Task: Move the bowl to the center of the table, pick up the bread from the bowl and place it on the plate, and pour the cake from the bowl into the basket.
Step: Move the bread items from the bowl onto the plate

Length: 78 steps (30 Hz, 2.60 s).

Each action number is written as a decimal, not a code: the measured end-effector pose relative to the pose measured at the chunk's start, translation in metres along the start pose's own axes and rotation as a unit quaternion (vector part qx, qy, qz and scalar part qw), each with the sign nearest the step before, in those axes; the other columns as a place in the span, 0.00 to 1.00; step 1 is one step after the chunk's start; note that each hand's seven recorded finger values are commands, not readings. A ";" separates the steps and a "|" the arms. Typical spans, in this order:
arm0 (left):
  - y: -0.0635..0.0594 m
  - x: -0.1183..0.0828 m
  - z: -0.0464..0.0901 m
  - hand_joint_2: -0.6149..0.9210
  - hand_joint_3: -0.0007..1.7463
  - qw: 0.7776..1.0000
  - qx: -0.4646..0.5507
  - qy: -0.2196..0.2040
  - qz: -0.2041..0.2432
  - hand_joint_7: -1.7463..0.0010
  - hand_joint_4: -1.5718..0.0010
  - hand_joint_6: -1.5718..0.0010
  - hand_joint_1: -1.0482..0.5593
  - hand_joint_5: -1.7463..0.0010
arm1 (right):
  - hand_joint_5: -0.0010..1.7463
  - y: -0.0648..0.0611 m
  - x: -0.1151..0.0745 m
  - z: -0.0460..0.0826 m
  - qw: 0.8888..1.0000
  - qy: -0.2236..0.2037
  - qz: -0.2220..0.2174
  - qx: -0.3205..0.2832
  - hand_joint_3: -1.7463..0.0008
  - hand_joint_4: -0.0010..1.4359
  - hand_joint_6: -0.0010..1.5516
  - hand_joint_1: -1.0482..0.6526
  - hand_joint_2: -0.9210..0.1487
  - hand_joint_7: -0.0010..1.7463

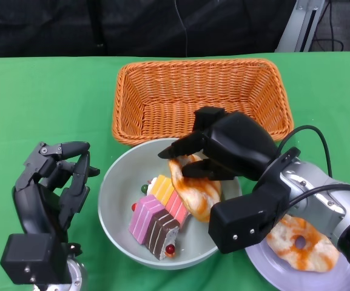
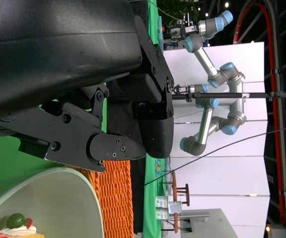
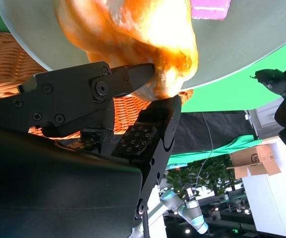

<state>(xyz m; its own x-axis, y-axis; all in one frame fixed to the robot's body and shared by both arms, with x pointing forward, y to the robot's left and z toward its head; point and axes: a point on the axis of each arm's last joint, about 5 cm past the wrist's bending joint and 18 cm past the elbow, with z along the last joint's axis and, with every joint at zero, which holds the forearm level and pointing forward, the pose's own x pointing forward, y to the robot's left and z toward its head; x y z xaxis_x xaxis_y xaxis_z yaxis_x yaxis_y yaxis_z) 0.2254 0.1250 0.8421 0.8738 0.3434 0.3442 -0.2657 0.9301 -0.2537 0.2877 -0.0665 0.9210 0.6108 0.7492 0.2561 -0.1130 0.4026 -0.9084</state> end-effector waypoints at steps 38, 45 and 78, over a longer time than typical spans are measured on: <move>0.000 0.000 0.000 1.00 0.14 1.000 0.004 -0.001 0.002 0.43 0.47 0.44 0.51 0.24 | 0.84 -0.019 -0.003 0.001 0.990 -0.029 -0.103 0.092 1.00 0.50 0.54 0.47 0.02 0.48; 0.001 0.000 0.000 1.00 0.15 1.000 0.004 -0.001 0.004 0.43 0.47 0.44 0.52 0.24 | 0.86 -0.022 -0.007 0.001 0.985 -0.032 -0.139 0.096 1.00 0.48 0.53 0.49 0.03 0.49; 0.014 0.005 0.002 1.00 0.16 1.000 -0.006 -0.008 -0.002 0.43 0.48 0.45 0.53 0.23 | 0.87 -0.067 -0.050 0.010 0.940 -0.001 -0.303 0.156 1.00 0.51 0.48 0.46 0.02 0.63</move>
<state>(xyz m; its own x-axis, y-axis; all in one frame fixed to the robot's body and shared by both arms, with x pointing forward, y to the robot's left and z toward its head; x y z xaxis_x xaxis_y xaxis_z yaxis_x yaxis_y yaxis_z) 0.2247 0.1398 0.8423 0.8682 0.3418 0.3596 -0.2571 0.9299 -0.2630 0.2569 -0.1259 0.9719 0.6362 0.3323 0.6962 0.0311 0.8907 -0.4536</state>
